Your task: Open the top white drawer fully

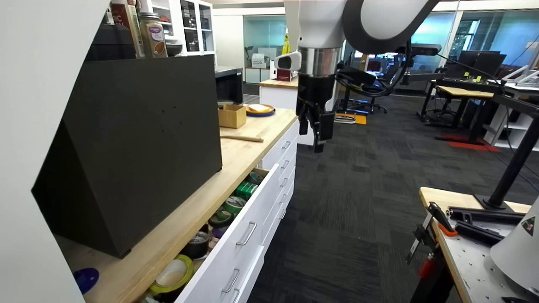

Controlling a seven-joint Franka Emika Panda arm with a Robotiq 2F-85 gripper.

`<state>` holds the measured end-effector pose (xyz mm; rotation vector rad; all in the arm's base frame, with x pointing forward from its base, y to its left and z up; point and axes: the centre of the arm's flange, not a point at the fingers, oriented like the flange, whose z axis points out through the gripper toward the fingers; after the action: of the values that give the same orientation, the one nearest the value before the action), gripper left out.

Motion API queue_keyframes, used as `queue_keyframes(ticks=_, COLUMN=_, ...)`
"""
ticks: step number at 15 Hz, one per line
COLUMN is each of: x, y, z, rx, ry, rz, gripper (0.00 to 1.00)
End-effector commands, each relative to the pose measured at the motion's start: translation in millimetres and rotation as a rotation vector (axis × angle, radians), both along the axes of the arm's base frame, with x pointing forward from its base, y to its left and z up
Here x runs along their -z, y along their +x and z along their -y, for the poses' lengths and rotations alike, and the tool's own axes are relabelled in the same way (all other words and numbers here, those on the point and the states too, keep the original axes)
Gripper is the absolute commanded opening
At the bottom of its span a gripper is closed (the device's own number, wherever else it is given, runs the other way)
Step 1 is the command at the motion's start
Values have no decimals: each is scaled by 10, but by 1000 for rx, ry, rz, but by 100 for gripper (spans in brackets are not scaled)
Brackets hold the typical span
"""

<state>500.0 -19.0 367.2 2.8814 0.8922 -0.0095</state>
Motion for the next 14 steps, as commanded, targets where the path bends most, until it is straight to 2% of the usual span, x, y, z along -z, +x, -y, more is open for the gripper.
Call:
queue_keyframes(ticks=1, x=78, y=7, z=-77, rx=-30, ry=1, rz=-17, gripper=100)
queue_keyframes(ticks=7, x=203, y=17, z=-165, rx=-74, ry=2, rz=-44, gripper=100)
queue_keyframes(ticks=14, x=918, y=221, z=-155, rx=-115, ry=1, rz=-140, gripper=100)
